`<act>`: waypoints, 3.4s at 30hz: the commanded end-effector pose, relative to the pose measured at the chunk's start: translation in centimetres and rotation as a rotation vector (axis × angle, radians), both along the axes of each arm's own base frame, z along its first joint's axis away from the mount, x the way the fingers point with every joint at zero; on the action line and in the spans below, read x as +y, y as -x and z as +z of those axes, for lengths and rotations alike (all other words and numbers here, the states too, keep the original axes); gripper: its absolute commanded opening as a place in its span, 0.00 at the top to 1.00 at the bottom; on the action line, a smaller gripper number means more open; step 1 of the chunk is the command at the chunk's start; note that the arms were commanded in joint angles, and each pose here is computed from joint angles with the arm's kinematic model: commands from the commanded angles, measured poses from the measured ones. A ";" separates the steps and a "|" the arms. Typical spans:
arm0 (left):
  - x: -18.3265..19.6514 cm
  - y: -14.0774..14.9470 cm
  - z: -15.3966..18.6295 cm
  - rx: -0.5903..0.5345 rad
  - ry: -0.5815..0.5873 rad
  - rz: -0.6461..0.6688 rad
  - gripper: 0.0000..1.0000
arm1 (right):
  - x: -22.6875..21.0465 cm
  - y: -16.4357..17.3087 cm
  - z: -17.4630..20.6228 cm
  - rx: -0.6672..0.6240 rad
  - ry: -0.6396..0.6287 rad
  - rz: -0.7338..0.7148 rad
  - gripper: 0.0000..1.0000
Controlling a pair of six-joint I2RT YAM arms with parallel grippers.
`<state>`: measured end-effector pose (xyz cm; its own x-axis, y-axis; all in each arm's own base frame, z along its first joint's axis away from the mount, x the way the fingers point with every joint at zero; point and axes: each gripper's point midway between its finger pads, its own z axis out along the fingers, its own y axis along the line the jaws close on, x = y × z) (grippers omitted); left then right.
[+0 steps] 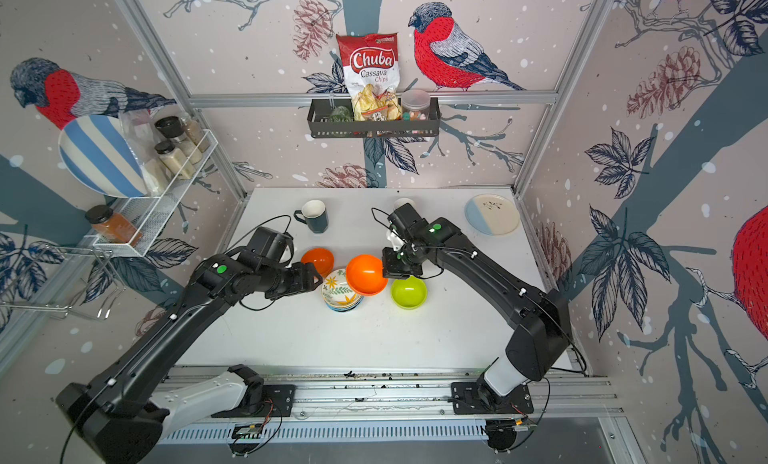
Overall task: Stack the bowls
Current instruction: Place the bowl on the bowl.
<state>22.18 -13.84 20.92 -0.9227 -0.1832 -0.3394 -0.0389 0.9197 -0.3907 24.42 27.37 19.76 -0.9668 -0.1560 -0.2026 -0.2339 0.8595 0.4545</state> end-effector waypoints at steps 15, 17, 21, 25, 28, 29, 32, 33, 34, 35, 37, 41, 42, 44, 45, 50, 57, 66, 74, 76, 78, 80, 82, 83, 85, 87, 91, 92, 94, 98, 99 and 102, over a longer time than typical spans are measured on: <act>5.0 1.8 -2.6 -0.023 -0.098 0.074 0.22 | -8.8 -1.6 -5.0 0.032 0.212 -0.157 1.00; 5.0 1.7 -2.7 -0.022 -0.101 0.074 0.22 | -9.1 -1.6 -5.8 0.038 0.226 -0.163 1.00; 5.0 1.7 -3.3 -0.003 -0.108 0.069 0.22 | -9.6 -1.6 -7.2 0.053 0.239 -0.176 1.00; 4.7 1.8 -3.8 0.010 -0.097 0.058 0.22 | -9.7 -2.0 -7.8 0.048 0.233 -0.190 1.00; 4.7 1.7 -3.8 0.006 -0.095 0.059 0.22 | -9.8 -2.0 -8.4 0.055 0.243 -0.190 1.00; 4.6 1.7 -3.8 0.004 -0.091 0.057 0.22 | -9.8 -2.1 -8.6 0.057 0.247 -0.188 1.00; 4.6 1.7 -3.9 0.005 -0.093 0.061 0.22 | -9.8 -2.0 -9.2 0.066 0.263 -0.177 1.00; 4.6 1.6 -3.9 0.007 -0.094 0.062 0.22 | -9.8 -2.0 -9.4 0.068 0.266 -0.176 1.00; 4.6 1.6 -4.0 0.008 -0.095 0.063 0.22 | -9.8 -2.1 -9.6 0.070 0.267 -0.177 1.00; 4.6 1.6 -4.1 0.011 -0.095 0.062 0.22 | -9.9 -2.0 -9.7 0.071 0.271 -0.176 1.00; 4.6 1.7 -4.1 0.013 -0.093 0.061 0.22 | -9.9 -2.1 -10.0 0.069 0.278 -0.176 1.00; 4.5 1.6 -4.1 0.008 -0.089 0.058 0.22 | -9.8 -2.0 -10.3 0.074 0.276 -0.175 1.00; 4.4 1.7 -4.1 0.011 -0.086 0.056 0.22 | -9.8 -2.0 -10.5 0.076 0.279 -0.173 1.00; 4.3 1.7 -4.1 0.013 -0.081 0.050 0.21 | -9.8 -2.0 -10.6 0.079 0.282 -0.170 1.00; 4.3 1.7 -4.1 0.014 -0.081 0.048 0.22 | -9.8 -2.0 -10.8 0.079 0.287 -0.168 1.00; 4.2 1.6 -4.2 0.016 -0.078 0.048 0.21 | -10.1 -1.8 -11.0 0.073 0.310 -0.166 1.00; 3.8 1.6 -4.4 0.032 -0.065 0.033 0.21 | -10.0 -1.5 -11.3 0.071 0.319 -0.157 1.00; 3.8 1.7 -4.5 0.035 -0.063 0.032 0.21 | -10.0 -1.5 -11.7 0.073 0.328 -0.156 1.00; 3.7 1.7 -4.5 0.035 -0.061 0.028 0.21 | -10.0 -1.4 -11.7 0.072 0.326 -0.155 1.00; 3.7 1.7 -4.5 0.037 -0.060 0.028 0.21 | -10.0 -1.4 -11.8 0.071 0.328 -0.158 1.00; 3.7 1.6 -4.5 0.036 -0.062 0.029 0.21 | -10.1 -1.4 -11.9 0.073 0.332 -0.158 1.00; 3.7 1.7 -4.5 0.038 -0.062 0.028 0.21 | -10.0 -1.4 -11.9 0.073 0.330 -0.157 1.00; 3.6 1.7 -4.5 0.039 -0.058 0.027 0.21 | -10.1 -1.4 -12.0 0.074 0.331 -0.157 1.00; 3.6 1.7 -4.5 0.038 -0.058 0.026 0.21 | -10.1 -1.4 -12.0 0.075 0.332 -0.156 1.00; 3.6 1.7 -4.5 0.036 -0.057 0.026 0.21 | -10.1 -1.3 -12.1 0.078 0.333 -0.154 1.00; 3.6 1.7 -4.5 0.037 -0.057 0.027 0.21 | -10.1 -1.2 -12.3 0.082 0.335 -0.153 1.00; 3.6 1.7 -4.6 0.042 -0.059 0.024 0.21 | -10.1 -1.2 -12.5 0.085 0.337 -0.152 1.00; 3.6 1.6 -4.6 0.043 -0.059 0.024 0.21 | -10.1 -1.3 -12.5 0.085 0.336 -0.153 1.00; 3.6 1.7 -4.6 0.043 -0.058 0.024 0.21 | -10.1 -1.2 -12.6 0.087 0.336 -0.152 1.00; 3.5 1.7 -4.6 0.044 -0.058 0.023 0.21 | -10.1 -1.1 -12.7 0.095 0.339 -0.151 0.99; 3.5 1.7 -4.7 0.045 -0.058 0.023 0.21 | -10.1 -1.1 -12.8 0.096 0.339 -0.151 0.99; 3.5 1.6 -4.7 0.045 -0.058 0.023 0.21 | -10.1 -1.1 -12.7 0.096 0.339 -0.149 0.97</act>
